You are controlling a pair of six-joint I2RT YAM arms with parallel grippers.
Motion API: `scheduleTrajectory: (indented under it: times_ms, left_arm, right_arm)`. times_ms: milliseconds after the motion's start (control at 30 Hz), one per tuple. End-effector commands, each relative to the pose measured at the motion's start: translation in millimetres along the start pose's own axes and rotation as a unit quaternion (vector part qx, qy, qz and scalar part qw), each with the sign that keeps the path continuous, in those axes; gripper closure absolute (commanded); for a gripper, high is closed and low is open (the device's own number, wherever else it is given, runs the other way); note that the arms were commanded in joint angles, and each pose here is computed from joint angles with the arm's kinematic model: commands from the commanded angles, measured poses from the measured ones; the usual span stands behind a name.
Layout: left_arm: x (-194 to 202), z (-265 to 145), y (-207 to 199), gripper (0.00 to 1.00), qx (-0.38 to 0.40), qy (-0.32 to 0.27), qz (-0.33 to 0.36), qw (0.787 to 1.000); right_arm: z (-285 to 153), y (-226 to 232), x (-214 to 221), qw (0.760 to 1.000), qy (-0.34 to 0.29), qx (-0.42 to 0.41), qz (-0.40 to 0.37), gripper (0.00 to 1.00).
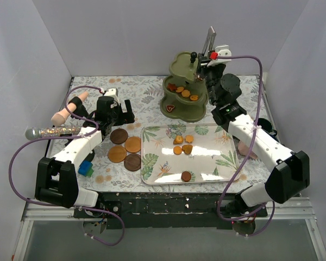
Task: Serve the afternoon tea
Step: Place the desert on the desert table.
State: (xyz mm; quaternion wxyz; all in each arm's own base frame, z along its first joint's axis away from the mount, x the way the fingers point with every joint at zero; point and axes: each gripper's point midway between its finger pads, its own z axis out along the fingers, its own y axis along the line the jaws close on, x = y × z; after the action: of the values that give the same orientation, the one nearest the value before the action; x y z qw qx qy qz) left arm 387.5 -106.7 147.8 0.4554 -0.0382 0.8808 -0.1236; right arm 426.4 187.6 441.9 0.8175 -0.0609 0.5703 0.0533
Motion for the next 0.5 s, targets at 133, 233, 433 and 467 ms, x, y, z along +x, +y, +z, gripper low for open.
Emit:
scheduleTrajectory:
  times_ms: [133, 233, 433, 467]
  left_arm:
    - [-20, -10, 0, 0.02, -0.005, -0.030, 0.007, 1.000]
    - [-19, -9, 0, 0.02, -0.005, -0.029, 0.007, 1.000]
    - [-20, -9, -1, 0.02, -0.003, -0.029, 0.007, 1.000]
    - [-19, -9, -1, 0.02, -0.003, -0.028, 0.008, 1.000]
  right_arm:
    - [41, -13, -24, 0.999, -0.033, 0.002, -0.002, 0.62]
    - [47, -13, -15, 1.000, -0.023, -0.001, -0.003, 0.61]
    - [56, -14, -3, 1.000, -0.012, -0.002, -0.005, 0.59]
    - [57, -14, -3, 1.000, -0.012, -0.003, -0.005, 0.59]
